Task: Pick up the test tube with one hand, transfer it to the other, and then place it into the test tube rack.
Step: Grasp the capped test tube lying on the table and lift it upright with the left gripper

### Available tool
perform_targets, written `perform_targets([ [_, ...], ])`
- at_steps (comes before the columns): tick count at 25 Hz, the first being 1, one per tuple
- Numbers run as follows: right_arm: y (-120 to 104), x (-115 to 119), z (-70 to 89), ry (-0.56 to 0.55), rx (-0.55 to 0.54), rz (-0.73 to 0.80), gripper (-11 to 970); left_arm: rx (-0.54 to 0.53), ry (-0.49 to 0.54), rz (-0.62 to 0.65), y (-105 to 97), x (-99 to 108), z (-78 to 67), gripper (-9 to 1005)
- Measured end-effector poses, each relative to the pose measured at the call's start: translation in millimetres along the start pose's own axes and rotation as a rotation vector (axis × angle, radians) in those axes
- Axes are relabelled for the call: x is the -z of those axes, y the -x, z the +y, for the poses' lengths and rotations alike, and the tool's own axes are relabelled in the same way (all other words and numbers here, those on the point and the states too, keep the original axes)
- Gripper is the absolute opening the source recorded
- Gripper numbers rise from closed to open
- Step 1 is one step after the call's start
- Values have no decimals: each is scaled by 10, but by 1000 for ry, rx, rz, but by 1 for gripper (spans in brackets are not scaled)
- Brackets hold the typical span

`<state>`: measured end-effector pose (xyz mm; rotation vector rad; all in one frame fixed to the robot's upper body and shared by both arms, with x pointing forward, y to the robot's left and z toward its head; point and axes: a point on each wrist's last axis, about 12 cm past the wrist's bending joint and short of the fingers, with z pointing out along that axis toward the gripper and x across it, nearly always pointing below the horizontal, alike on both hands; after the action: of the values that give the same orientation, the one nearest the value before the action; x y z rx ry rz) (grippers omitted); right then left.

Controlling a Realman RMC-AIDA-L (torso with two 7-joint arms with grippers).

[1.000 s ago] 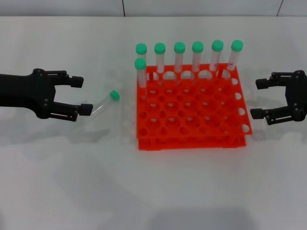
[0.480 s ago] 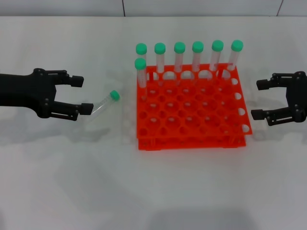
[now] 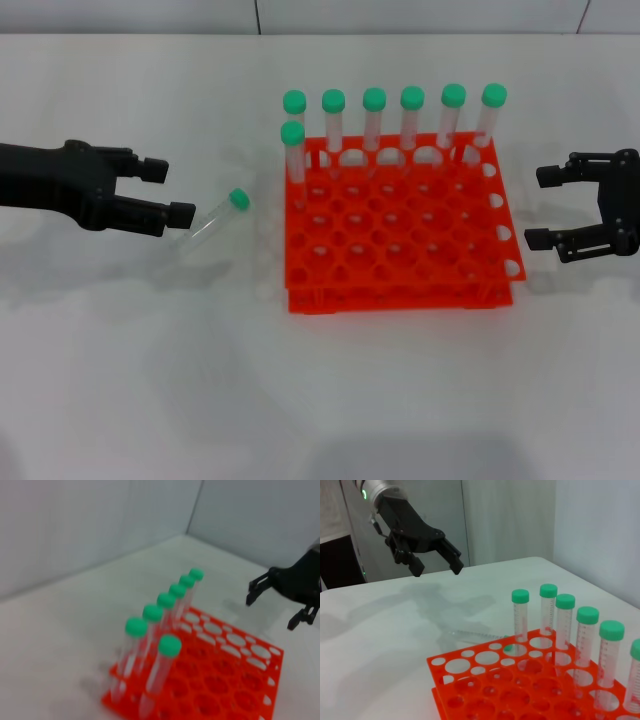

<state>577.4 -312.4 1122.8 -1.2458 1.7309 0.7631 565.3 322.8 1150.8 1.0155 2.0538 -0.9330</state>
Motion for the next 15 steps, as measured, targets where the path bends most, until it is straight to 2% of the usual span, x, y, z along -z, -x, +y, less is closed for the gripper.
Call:
perform_targets([
  [7, 16, -12, 21, 7, 13, -5, 856, 192, 8, 107, 180, 55, -44, 872],
  [12, 12, -10, 24, 7, 16, -4, 855, 281, 116, 224, 338, 133, 22, 871],
  [15, 11, -25, 32, 10, 23, -6, 855, 311, 182, 342, 425, 70, 59, 870],
])
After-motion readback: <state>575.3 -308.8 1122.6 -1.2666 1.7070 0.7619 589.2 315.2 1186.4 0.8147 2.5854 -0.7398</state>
